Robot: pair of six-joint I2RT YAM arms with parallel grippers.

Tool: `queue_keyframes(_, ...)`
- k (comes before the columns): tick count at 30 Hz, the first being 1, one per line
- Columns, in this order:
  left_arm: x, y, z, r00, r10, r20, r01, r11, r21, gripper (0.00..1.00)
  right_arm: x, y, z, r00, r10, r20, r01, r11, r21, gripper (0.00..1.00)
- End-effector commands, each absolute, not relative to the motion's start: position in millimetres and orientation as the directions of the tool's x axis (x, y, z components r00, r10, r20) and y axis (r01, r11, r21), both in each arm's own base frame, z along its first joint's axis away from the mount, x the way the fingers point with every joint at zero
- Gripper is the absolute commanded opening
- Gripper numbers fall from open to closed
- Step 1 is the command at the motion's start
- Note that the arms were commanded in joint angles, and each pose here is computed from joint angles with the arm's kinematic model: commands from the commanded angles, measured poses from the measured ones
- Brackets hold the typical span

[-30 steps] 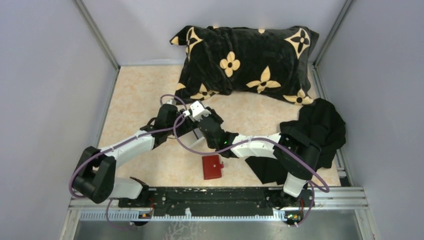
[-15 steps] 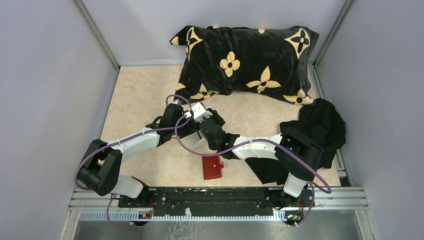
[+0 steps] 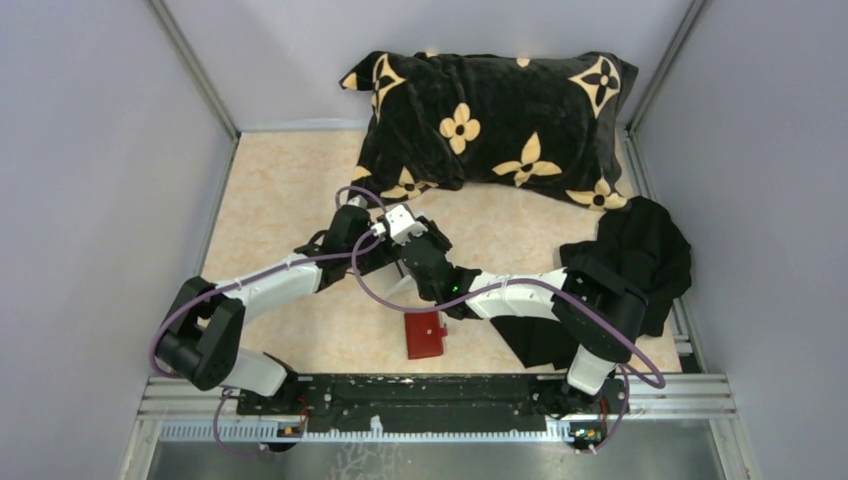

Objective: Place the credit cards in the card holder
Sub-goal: Pick up the credit card from the storage box.

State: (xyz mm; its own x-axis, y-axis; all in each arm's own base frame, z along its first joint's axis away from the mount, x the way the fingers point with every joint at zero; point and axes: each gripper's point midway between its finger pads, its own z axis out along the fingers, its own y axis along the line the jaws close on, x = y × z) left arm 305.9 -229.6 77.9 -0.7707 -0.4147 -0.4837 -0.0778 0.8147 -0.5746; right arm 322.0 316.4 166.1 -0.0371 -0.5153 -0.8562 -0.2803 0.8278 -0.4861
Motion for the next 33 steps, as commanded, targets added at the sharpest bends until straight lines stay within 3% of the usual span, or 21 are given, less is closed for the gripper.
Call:
queue_keyframes(1,330.0,-234.8,92.1,-0.703,-0.488,-0.517,-0.088,0.781,-0.618,0.8,286.5,368.0,213.4,0.073,-0.315,-0.946,-0.444,0.839,-0.314,0.0)
queue_keyframes(12,320.0,-246.2,71.2,-0.712,-0.485,-0.508,-0.109,0.791,-0.602,0.65,281.7,368.6,223.0,0.012,-0.234,-0.972,-0.458,0.863,-0.213,0.0)
queue_keyframes(23,294.8,-238.5,33.3,-0.771,-0.394,-0.5,-0.132,0.867,-0.481,0.59,280.9,363.6,244.2,0.031,-0.197,-0.98,-0.447,0.874,-0.19,0.0)
queue_keyframes(25,293.7,-237.7,30.5,-0.775,-0.389,-0.498,-0.132,0.87,-0.474,0.52,281.2,363.0,243.7,0.031,-0.201,-0.979,-0.444,0.875,-0.194,0.0)
queue_keyframes(29,296.0,-235.1,35.1,-0.761,-0.392,-0.516,-0.133,0.874,-0.468,0.23,282.5,360.3,240.2,0.034,-0.218,-0.975,-0.432,0.877,-0.211,0.0)
queue_keyframes(33,301.3,-233.2,45.1,-0.746,-0.383,-0.545,-0.119,0.882,-0.456,0.13,283.9,358.8,240.6,0.04,-0.226,-0.973,-0.42,0.88,-0.222,0.0)
